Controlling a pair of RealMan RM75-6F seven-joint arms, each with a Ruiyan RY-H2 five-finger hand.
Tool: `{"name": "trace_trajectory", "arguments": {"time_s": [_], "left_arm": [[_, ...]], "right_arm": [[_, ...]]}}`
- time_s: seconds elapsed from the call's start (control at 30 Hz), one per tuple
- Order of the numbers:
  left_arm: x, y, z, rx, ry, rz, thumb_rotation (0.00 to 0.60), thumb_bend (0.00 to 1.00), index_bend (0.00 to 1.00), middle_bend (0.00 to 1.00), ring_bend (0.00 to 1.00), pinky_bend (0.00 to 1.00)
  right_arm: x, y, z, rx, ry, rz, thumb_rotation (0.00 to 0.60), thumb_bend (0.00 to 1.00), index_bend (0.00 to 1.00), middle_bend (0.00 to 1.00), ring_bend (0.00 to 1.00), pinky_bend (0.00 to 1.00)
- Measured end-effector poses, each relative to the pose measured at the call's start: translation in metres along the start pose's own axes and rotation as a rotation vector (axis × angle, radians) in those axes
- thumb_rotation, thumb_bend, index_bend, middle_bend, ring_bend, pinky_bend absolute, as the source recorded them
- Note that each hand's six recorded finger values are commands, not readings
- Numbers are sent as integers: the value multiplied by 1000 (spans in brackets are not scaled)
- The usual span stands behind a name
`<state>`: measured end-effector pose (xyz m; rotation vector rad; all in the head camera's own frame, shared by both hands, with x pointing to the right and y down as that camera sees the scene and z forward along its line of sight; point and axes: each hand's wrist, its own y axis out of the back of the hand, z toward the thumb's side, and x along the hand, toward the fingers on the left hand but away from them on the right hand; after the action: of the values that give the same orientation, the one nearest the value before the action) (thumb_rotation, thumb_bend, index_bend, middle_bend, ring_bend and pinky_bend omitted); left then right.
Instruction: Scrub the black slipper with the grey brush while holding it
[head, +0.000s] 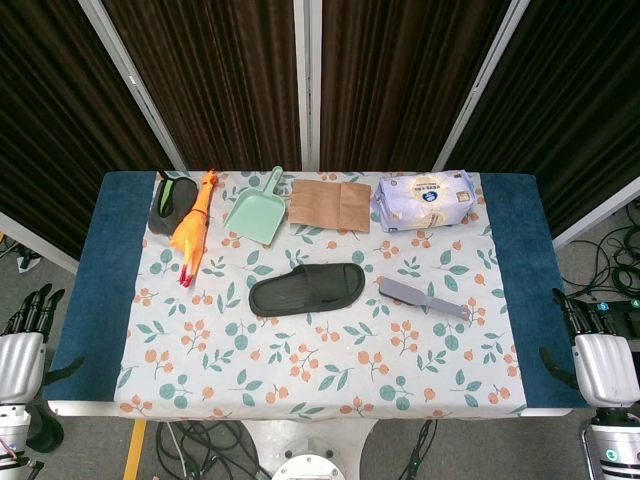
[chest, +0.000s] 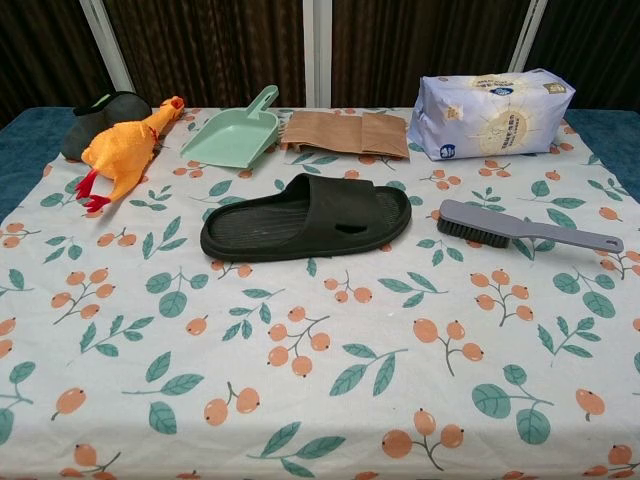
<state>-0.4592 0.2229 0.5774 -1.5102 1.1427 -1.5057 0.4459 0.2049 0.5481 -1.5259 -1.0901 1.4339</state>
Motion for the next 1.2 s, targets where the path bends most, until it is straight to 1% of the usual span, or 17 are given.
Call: {"name": "trace_trajectory", "arguments": {"time_s": [0.3, 0.37, 0.43, 0.53, 0.57, 0.67, 0.73, 0.9, 1.03, 1.2], "left_arm": [[1, 0, 0, -7, -5, 0, 600, 129, 121, 139, 70, 217], [0, 0, 0, -12, -5, -3, 600, 129, 121, 139, 70, 217], [0, -1, 0, -17, -6, -7, 600, 128, 121, 139, 70, 217], [-1, -3, 0, -22, -9, -12, 600, 128, 121, 139, 70, 217], [-1, -4, 0, -24, -10, -13, 600, 129, 121, 139, 70, 217], [-2, -5, -1, -29, -9, -15, 600, 128, 121, 139, 70, 217], [-2, -6, -2, -32, -7, -18, 600, 128, 121, 139, 70, 217], [-2, -9, -3, -37, -10, -32, 600, 129, 121, 139, 70, 217], [-1, -10, -4, -39, -11, -34, 600, 129, 121, 139, 70, 217], [-1, -11, -5, -41, -13, -37, 600, 129, 121, 139, 70, 217]], "right_arm": [[-4, -2, 4, -3, 12, 22, 600, 194, 47, 192, 145, 220], [-6, -4, 5, -3, 13, 35, 600, 145, 37, 193, 149, 226], [-11, -8, 8, 0, 9, 59, 600, 62, 25, 201, 161, 243], [-23, -17, 13, 5, 6, 107, 600, 15, 29, 238, 195, 267], [-28, -20, 15, 6, 6, 123, 600, 6, 44, 254, 209, 276], [-45, -37, 23, -3, 9, 196, 600, 0, 135, 295, 237, 297], [-56, -48, 28, -12, 9, 244, 600, 0, 172, 321, 252, 310], [-87, -83, 38, -25, -1, 375, 600, 0, 227, 349, 268, 320], [-112, -106, 46, -23, -5, 448, 600, 0, 309, 388, 305, 359], [-135, -129, 53, -18, -17, 511, 600, 0, 334, 405, 322, 370]]}}
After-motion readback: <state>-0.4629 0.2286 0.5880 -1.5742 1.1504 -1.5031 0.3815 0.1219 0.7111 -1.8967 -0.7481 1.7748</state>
